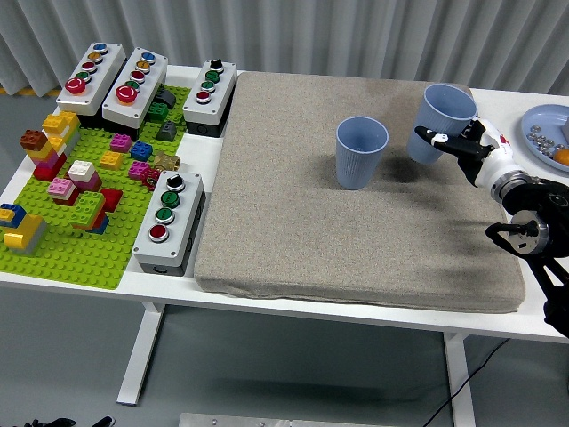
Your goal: Pick cup pour cup place
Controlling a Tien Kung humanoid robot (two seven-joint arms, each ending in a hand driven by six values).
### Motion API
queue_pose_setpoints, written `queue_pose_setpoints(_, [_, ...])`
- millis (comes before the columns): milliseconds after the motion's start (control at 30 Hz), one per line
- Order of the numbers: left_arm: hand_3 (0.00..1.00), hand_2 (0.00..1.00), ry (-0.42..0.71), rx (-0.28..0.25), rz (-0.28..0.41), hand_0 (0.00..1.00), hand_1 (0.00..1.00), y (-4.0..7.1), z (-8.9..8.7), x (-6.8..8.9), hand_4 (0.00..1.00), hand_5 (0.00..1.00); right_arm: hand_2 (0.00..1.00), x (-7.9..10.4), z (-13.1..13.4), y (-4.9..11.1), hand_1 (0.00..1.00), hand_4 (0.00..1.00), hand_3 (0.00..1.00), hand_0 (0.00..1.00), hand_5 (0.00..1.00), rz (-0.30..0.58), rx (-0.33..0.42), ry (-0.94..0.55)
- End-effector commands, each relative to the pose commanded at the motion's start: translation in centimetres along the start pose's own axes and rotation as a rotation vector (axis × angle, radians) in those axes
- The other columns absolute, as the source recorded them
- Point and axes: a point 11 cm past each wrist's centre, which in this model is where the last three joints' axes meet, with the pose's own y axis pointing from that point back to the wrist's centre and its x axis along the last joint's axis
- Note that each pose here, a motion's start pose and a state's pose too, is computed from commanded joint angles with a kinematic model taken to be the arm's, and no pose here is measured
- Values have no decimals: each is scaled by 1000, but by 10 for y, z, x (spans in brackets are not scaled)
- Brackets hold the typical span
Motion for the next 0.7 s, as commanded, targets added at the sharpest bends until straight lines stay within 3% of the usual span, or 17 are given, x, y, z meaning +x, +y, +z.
queue_pose_setpoints(700, [648,810,-10,-3,-6,768,753,0,3,-2,502,970,594,6,43,11,724,664,612,873,2,38,82,153])
